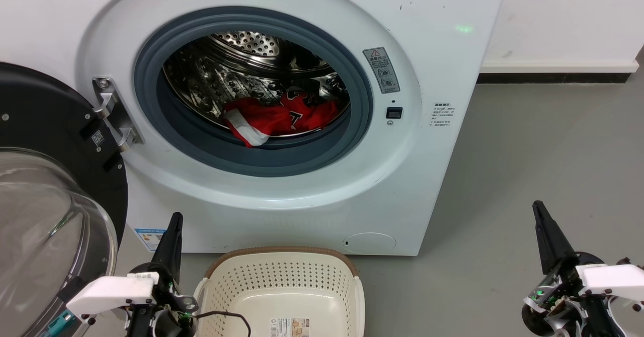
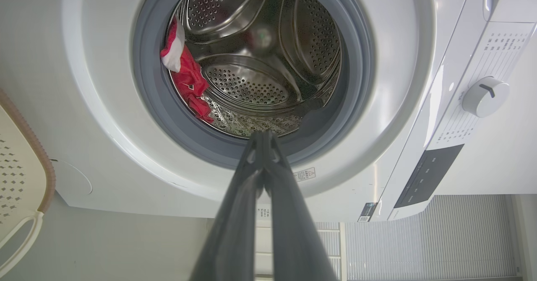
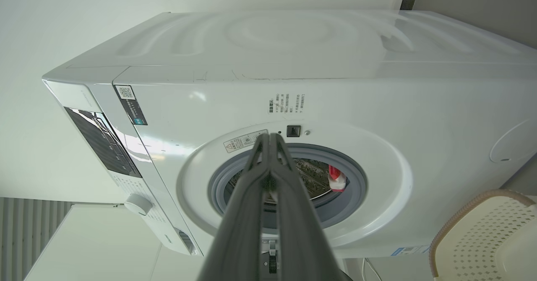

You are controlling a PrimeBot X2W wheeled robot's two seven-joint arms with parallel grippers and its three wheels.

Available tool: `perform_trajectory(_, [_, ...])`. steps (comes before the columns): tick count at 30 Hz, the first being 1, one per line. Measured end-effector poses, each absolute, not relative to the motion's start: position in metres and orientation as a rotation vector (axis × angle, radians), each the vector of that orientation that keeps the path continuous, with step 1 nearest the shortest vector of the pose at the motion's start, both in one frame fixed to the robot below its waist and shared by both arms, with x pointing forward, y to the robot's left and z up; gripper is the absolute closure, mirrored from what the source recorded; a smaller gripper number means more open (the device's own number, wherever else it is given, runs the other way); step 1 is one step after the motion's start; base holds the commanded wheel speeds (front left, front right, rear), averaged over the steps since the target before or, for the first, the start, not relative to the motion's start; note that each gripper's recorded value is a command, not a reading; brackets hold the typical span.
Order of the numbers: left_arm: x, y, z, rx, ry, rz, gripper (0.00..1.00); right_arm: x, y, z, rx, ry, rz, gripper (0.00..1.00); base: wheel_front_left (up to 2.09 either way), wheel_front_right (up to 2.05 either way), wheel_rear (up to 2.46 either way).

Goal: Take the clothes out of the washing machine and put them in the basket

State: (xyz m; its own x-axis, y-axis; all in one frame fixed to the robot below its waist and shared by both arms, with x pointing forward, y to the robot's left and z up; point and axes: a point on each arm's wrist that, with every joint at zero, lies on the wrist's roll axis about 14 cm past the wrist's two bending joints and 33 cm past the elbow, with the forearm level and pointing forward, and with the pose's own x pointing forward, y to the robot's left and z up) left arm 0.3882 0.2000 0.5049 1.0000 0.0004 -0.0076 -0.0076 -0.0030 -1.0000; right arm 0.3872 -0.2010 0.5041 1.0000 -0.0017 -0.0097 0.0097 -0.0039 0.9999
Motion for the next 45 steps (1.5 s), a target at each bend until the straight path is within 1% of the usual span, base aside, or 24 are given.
perform_trajectory(13, [0.388, 0.200, 0.505, -1.574, 0.006, 0.006, 1.00, 0.387, -0.201, 0.504, 1.575, 0.006, -0.009, 1.00, 0.00, 0.00, 0.00])
perform_trajectory(14, [0.388, 0.200, 0.504, -1.574, 0.008, 0.009, 0.00, 0.387, -0.201, 0.503, 1.575, 0.008, -0.012, 0.00, 0.00, 0.00, 0.00])
perform_trajectory(19, [0.380, 0.198, 0.486, -1.577, 0.050, 0.049, 0.00, 0.379, -0.202, 0.486, 1.577, 0.042, -0.056, 0.00, 0.00, 0.00, 0.00])
perform_trajectory(29, [0.385, 0.192, 0.495, -1.501, 0.026, 0.034, 0.00, 0.380, -0.202, 0.494, 1.512, 0.006, -0.055, 0.00, 0.00, 0.00, 0.00])
perform_trajectory(35, [0.388, 0.193, 0.506, -1.406, -0.009, 0.018, 0.00, 0.381, -0.204, 0.503, 1.400, -0.019, -0.046, 0.00, 0.00, 0.00, 0.00])
perform_trajectory(45, [0.395, 0.187, 0.524, -1.170, -0.043, -0.016, 0.00, 0.382, -0.203, 0.517, 1.147, -0.056, -0.025, 0.00, 0.00, 0.00, 0.00])
